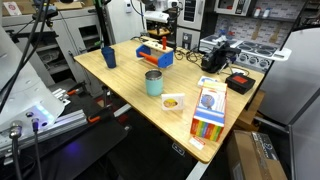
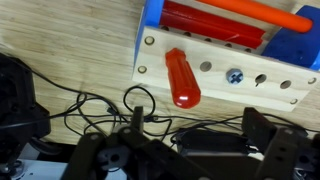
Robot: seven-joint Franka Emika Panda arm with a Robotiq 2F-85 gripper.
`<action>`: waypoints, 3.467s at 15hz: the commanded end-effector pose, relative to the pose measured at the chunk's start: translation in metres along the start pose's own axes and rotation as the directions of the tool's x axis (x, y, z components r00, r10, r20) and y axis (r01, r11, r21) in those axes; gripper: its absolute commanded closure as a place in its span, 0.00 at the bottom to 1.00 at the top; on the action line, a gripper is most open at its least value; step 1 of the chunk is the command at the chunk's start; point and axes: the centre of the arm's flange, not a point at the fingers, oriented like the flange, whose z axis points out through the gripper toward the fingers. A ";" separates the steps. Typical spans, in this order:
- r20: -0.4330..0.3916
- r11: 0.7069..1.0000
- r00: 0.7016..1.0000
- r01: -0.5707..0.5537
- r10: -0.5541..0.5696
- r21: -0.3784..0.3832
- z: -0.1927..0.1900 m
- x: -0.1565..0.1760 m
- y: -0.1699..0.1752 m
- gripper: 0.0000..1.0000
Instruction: Move the screwdriver from the toolbox to the table then turn the bolt
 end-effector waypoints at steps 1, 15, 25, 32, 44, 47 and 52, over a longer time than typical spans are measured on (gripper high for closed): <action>-0.002 1.000 1.000 -0.008 0.008 0.006 -0.001 0.000 0.002 0.00; 0.008 0.998 0.998 -0.058 0.058 -0.006 0.005 -0.011 -0.001 0.00; 0.019 0.994 0.995 -0.102 0.102 -0.027 0.023 -0.017 0.005 0.63; -0.024 0.996 0.996 -0.084 0.083 -0.031 0.019 -0.015 0.001 0.93; -0.068 0.993 0.997 -0.047 0.040 -0.112 -0.050 -0.018 0.000 0.93; -0.050 0.990 0.995 -0.096 0.091 -0.101 -0.058 -0.033 0.006 0.93; -0.019 0.966 0.971 -0.239 0.238 -0.096 -0.055 -0.089 0.026 0.93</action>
